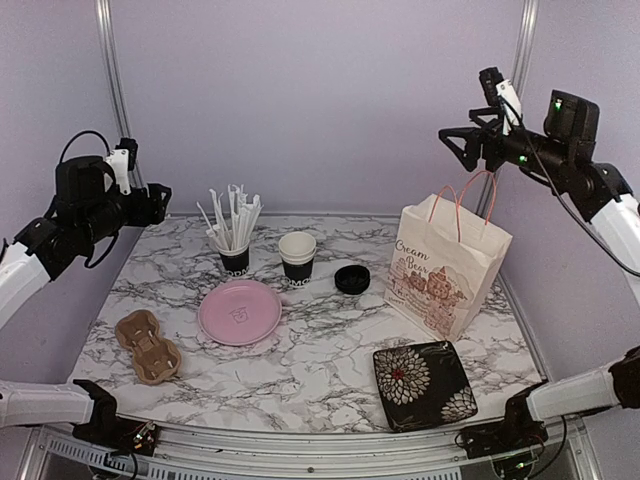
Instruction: Pack the takeout coffee
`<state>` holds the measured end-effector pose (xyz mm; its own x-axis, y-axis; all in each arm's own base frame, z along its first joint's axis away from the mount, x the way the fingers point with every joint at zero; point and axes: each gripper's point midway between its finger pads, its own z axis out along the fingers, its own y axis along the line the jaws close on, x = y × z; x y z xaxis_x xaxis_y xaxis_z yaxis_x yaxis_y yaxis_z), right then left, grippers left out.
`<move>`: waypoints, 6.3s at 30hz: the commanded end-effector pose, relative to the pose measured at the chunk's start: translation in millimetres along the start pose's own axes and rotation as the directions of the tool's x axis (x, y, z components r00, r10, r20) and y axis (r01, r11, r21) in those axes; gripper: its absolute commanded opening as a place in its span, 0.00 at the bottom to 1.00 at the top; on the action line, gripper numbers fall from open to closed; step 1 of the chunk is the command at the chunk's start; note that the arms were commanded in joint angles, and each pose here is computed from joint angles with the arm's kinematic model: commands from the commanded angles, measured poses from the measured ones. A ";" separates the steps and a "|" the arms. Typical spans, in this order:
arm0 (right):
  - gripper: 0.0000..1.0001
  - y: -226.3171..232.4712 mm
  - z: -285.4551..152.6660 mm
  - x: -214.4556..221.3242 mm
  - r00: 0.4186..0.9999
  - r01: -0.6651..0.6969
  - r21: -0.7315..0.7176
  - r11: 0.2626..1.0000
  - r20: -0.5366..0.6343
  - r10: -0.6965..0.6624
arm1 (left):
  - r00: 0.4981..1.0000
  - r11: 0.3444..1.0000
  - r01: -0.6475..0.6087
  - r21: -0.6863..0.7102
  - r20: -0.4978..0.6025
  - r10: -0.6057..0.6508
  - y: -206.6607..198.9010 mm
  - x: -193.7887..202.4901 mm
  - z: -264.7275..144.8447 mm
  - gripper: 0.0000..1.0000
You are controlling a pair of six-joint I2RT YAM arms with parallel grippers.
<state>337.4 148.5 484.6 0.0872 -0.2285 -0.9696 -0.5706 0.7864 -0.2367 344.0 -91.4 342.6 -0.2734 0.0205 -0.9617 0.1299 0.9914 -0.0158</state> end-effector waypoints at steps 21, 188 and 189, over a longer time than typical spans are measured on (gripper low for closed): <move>0.46 278.5 49.9 259.2 0.730 0.239 -0.687 0.686 -0.338 -0.593 | 0.987 0.891 0.008 0.453 -0.145 0.065 -76.0 28.6 -42.2 0.70; 0.00 278.4 235.7 180.5 0.895 -0.116 -0.633 0.765 -0.401 -0.197 | 0.666 0.648 0.745 0.156 -0.224 -0.711 -230.2 137.3 95.6 0.37; 0.00 278.0 235.8 181.2 0.894 -0.116 -0.633 0.766 -0.402 -0.197 | 0.667 0.650 0.744 0.153 -0.223 -0.711 -229.6 137.9 97.3 0.36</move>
<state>392.4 457.6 190.3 -0.1747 -0.6431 -0.7456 -0.9627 0.2704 -0.0076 359.1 -323.2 175.1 -0.5029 -0.6381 -0.5831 0.0134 0.6687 -0.7434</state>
